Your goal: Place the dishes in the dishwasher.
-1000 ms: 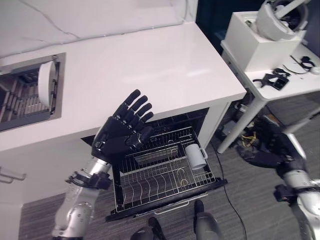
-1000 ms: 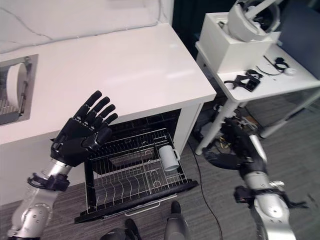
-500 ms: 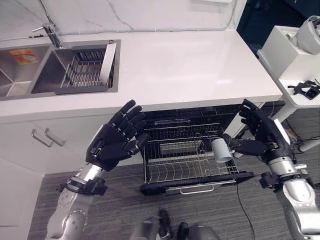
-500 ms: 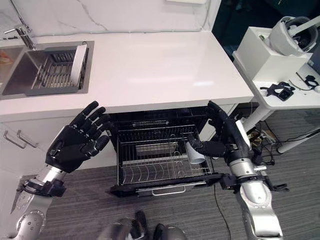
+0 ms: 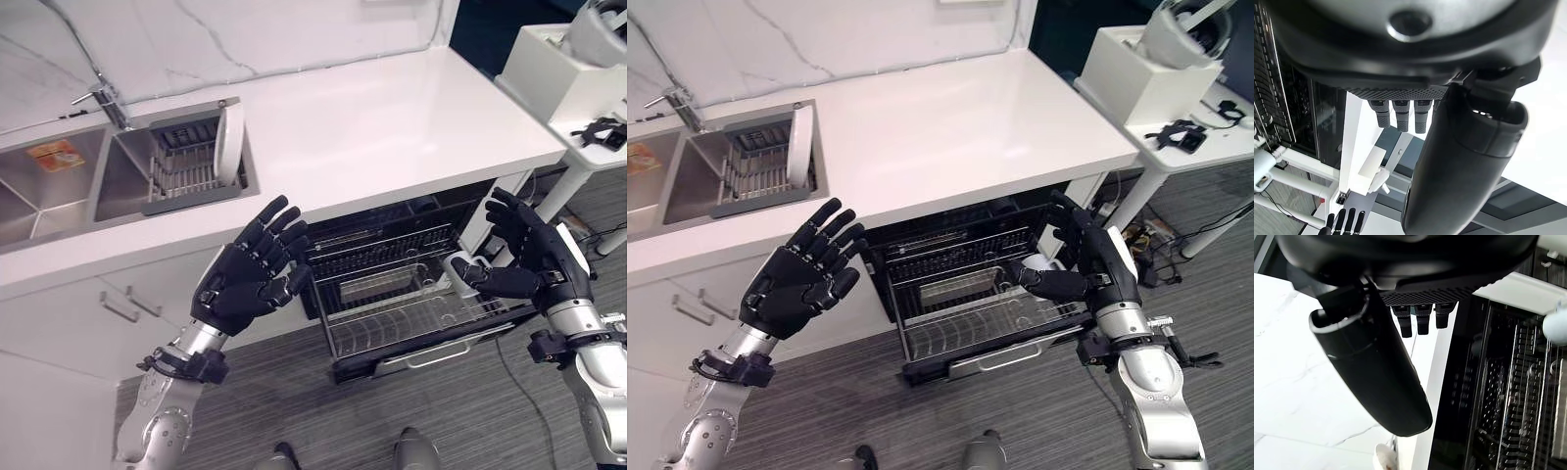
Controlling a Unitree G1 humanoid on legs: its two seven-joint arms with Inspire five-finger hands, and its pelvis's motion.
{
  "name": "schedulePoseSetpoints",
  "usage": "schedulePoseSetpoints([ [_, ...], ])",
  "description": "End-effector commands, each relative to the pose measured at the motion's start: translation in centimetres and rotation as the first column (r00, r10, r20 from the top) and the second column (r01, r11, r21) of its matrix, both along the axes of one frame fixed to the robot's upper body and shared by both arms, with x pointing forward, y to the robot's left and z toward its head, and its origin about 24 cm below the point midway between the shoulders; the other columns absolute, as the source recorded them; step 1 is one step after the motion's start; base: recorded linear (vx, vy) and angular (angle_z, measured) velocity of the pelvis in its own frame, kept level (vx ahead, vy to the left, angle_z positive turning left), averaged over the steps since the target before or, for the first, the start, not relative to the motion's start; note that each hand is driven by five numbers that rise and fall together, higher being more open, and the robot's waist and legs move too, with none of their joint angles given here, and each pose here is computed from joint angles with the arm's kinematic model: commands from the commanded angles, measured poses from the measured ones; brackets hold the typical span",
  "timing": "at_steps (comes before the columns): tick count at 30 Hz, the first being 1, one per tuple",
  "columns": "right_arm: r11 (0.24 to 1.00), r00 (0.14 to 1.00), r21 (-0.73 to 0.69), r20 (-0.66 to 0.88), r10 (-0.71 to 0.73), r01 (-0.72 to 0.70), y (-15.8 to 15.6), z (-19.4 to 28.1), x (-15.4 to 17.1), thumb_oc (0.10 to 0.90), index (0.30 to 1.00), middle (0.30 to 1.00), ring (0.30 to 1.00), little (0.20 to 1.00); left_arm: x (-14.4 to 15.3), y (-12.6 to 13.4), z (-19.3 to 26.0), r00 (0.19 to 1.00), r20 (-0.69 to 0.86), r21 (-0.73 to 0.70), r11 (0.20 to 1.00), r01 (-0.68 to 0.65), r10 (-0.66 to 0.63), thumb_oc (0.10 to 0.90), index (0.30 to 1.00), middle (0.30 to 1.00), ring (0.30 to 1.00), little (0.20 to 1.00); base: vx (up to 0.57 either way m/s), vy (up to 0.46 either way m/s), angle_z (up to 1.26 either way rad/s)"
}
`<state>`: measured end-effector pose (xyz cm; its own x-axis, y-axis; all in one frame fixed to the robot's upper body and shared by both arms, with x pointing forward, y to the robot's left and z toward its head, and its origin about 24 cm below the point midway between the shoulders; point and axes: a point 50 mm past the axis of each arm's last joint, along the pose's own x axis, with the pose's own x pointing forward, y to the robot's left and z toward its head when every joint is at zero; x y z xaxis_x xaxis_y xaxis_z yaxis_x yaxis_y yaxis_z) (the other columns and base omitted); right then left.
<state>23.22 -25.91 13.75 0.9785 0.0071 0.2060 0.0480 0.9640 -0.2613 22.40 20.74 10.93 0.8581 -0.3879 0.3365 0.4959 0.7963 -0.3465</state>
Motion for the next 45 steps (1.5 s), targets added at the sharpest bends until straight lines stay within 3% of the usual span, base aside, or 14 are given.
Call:
schedulePoseSetpoints([
  [1,0.999,0.954,0.017,0.299,0.028,-0.035,0.3,5.7,-0.2,0.800,0.900,0.900,0.900,0.900,-1.0,1.3,5.4,0.954,0.299,-0.045,0.999,-0.024,0.036,0.800,0.900,0.900,0.900,0.900,0.07,0.747,0.11],
  [4,0.995,0.948,0.103,0.318,-0.031,-0.002,-0.4,5.3,-1.6,0.800,0.900,0.900,0.900,0.900,-0.8,1.6,6.3,0.949,0.314,-0.026,0.999,-0.026,0.033,0.800,0.900,0.900,0.900,0.900,0.07,0.622,0.28],
  [8,0.988,0.944,0.150,0.322,-0.076,0.029,0.3,4.6,-1.0,0.800,0.900,0.900,0.900,0.900,-0.2,1.3,7.1,0.950,0.311,-0.004,1.000,-0.018,0.018,0.800,0.900,0.900,0.900,0.900,0.04,0.410,0.21],
  [13,0.989,0.939,0.136,0.329,-0.101,0.059,0.2,4.2,-0.8,0.800,0.900,0.900,0.900,0.900,0.4,0.6,6.5,0.960,0.280,-0.043,0.999,0.007,0.006,0.800,0.900,0.900,0.900,0.900,0.02,0.192,0.47],
  [25,0.987,0.941,0.159,0.336,-0.028,-0.027,1.6,4.2,0.1,0.800,0.900,0.900,0.900,0.900,0.6,0.9,5.5,0.959,0.280,-0.033,0.999,-0.042,0.049,0.800,0.900,0.900,0.900,0.900,-0.02,-0.090,0.07],
  [31,0.984,0.926,0.128,0.370,0.071,-0.127,2.3,5.2,-0.5,0.800,0.900,0.900,0.900,0.900,-1.3,0.7,9.4,0.814,0.574,0.073,0.984,-0.161,0.090,0.800,0.900,0.900,0.900,0.900,0.00,-0.154,-0.15],
  [38,0.967,0.913,0.091,0.358,0.193,-0.240,4.2,5.0,0.0,0.800,0.900,0.900,0.900,0.900,-0.7,0.8,9.7,0.775,0.586,0.028,0.951,-0.308,0.234,0.800,0.900,0.900,0.900,0.900,0.09,0.087,-0.18],
  [41,0.963,0.910,0.097,0.364,0.201,-0.252,3.9,5.2,-0.5,0.800,0.900,0.900,0.900,0.900,-0.9,0.8,9.3,0.769,0.590,0.038,0.944,-0.328,0.244,0.800,0.900,0.900,0.900,0.900,0.21,0.111,-0.53],
  [45,0.931,0.885,0.151,0.393,0.251,-0.332,4.2,5.6,-0.7,0.800,0.900,0.900,0.900,0.900,-1.6,0.5,10.2,0.704,0.665,0.073,0.916,-0.394,0.250,0.800,0.900,0.900,0.900,0.900,0.19,0.189,-0.25],
])
